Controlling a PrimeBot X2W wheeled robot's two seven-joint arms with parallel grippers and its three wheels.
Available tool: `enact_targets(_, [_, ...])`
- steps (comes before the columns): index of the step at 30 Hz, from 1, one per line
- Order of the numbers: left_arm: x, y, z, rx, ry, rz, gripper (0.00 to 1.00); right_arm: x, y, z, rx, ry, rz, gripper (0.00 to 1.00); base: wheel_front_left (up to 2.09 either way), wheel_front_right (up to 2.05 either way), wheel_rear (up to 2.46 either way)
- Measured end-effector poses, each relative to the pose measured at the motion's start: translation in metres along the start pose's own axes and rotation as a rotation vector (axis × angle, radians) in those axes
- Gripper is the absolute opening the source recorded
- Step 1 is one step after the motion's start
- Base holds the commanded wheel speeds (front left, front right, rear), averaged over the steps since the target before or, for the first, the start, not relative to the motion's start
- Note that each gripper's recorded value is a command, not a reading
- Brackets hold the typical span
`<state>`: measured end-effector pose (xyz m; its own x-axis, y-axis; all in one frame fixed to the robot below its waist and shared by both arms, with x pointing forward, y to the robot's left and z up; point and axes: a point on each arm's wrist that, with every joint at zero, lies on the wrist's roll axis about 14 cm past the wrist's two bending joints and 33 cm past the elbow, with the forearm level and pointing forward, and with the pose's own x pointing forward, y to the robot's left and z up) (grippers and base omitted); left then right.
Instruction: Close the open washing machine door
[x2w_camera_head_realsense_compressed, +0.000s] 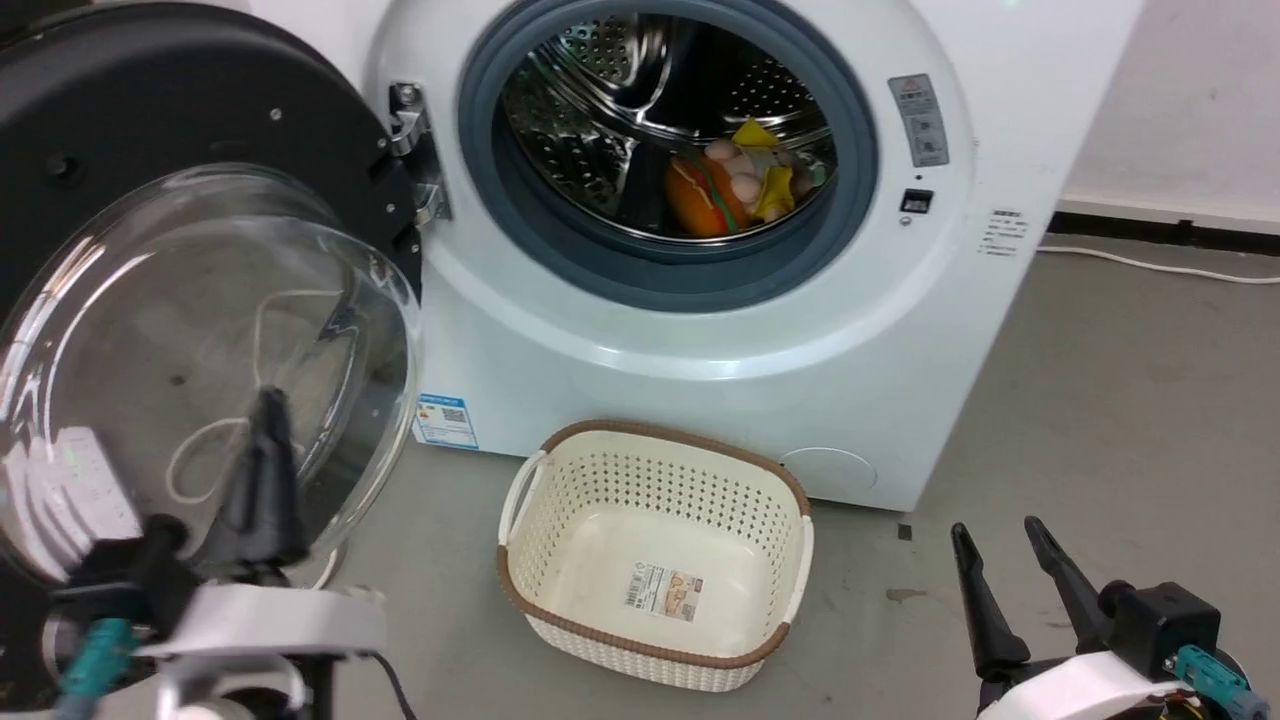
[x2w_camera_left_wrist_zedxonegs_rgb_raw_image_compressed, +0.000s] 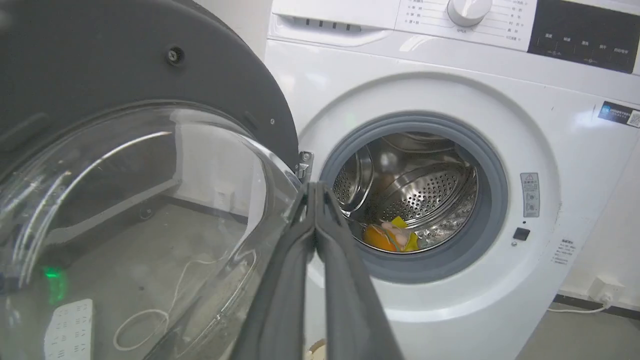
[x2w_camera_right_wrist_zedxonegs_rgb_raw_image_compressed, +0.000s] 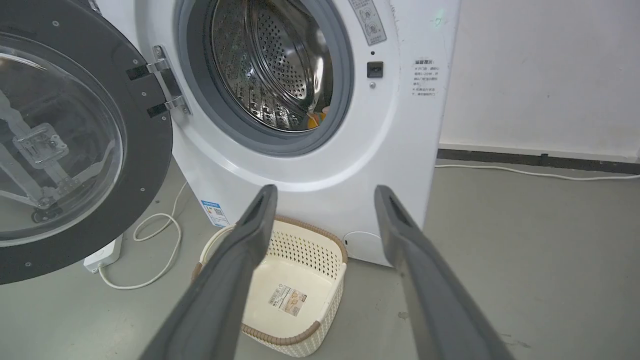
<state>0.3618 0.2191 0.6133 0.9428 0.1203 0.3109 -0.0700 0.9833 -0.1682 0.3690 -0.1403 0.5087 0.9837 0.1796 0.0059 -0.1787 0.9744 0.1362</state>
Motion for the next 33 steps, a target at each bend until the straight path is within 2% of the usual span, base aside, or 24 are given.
enact_targets(11, [-0.007,0.067,0.064,0.008,-0.202,0.180,0.00,0.011,0.016,-0.010,0.037,0.017,0.050,1.00,0.00,0.00,0.00])
enact_targets(20, [-0.042,0.153,0.102,0.070,-0.304,0.419,0.00,0.022,0.030,-0.021,0.067,0.040,0.093,1.00,0.00,0.00,0.00])
enact_targets(26, [-0.064,0.211,0.093,0.113,-0.241,0.559,0.00,0.030,0.035,-0.034,0.080,0.070,0.110,1.00,0.00,0.00,0.00])
enact_targets(33, [-0.070,0.263,0.054,0.147,-0.023,0.647,0.00,0.043,0.037,-0.052,0.084,0.108,0.119,1.00,0.00,0.00,0.00])
